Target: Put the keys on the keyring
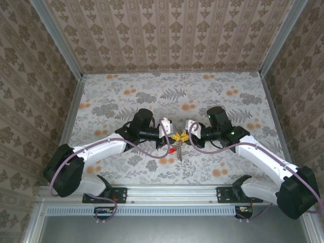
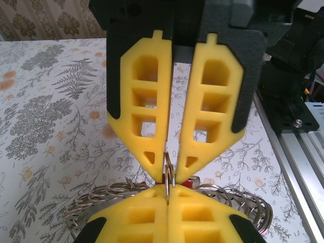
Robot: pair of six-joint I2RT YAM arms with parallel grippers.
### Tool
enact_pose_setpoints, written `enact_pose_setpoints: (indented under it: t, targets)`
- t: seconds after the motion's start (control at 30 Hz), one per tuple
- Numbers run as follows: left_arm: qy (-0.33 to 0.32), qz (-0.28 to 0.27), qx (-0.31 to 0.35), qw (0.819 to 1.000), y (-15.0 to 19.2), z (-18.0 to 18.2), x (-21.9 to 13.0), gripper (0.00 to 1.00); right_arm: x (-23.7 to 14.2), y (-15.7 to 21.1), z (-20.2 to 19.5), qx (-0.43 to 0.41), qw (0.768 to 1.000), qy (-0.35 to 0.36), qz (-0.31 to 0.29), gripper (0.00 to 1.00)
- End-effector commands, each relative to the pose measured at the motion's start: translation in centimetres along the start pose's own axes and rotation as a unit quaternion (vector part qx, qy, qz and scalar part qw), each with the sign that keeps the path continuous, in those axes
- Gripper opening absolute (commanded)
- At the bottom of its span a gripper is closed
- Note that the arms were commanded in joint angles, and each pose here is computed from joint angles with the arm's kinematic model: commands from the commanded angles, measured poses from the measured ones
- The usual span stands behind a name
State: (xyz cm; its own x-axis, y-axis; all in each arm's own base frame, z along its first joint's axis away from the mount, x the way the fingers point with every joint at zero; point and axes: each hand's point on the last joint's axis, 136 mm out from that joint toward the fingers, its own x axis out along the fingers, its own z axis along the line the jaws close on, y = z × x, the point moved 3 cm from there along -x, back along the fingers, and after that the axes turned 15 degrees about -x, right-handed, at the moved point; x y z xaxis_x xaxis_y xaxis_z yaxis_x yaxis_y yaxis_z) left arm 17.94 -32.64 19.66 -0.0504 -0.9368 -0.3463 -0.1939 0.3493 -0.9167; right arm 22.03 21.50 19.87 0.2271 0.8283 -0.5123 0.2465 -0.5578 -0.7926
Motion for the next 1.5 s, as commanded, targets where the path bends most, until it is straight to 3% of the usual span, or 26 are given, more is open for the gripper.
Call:
enact_pose_setpoints:
  t: [0.0, 0.23, 0.33, 0.6, 0.87, 0.97, 1.03, 1.23, 1.47]
  targets:
    - [0.022, -0.037, 0.019, 0.999, -1.8, -0.7, -0.5, 0.00, -0.4, -0.9, -0.1, -0.004, 0.999, 0.002, -0.035, 0.12]
    - [0.019, -0.037, 0.016, 0.999, -1.6, -0.6, -0.5, 0.00, -0.7, -0.9, -0.3, -0.001, 0.999, 0.005, -0.037, 0.03]
    - [0.004, -0.014, 0.015, 1.000, -1.1, -0.3, -0.4, 0.05, -1.0, -1.2, -0.3, -0.005, 1.000, 0.002, -0.027, 0.01]
    - [-0.032, 0.046, 0.037, 0.998, -0.2, 0.3, 0.2, 0.11, -1.0, -1.4, -0.2, -0.023, 0.999, -0.013, 0.040, 0.00]
    - [-0.045, 0.043, 0.052, 0.997, -0.8, 0.5, 0.7, 0.13, -0.7, -1.6, 0.0, -0.026, 0.997, -0.026, 0.067, 0.00]
    - [-0.046, 0.038, 0.054, 0.997, -0.9, 0.4, 0.7, 0.08, -0.8, -1.9, -0.2, -0.029, 0.997, -0.022, 0.070, 0.00]
    - [-0.045, 0.033, 0.056, 0.997, -1.1, 0.4, 0.6, 0.00, -0.8, -2.0, -0.2, -0.031, 0.997, -0.022, 0.068, 0.01]
    - [-0.017, -0.018, 0.043, 0.999, -1.8, -0.2, 0.1, 0.00, -0.9, -2.1, -0.2, -0.022, 1.000, 0.001, 0.016, 0.13]
    - [0.009, -0.048, 0.029, 0.998, -2.1, -0.7, -0.4, 0.00, -1.1, -1.9, -0.6, -0.006, 0.999, 0.011, -0.037, 0.13]
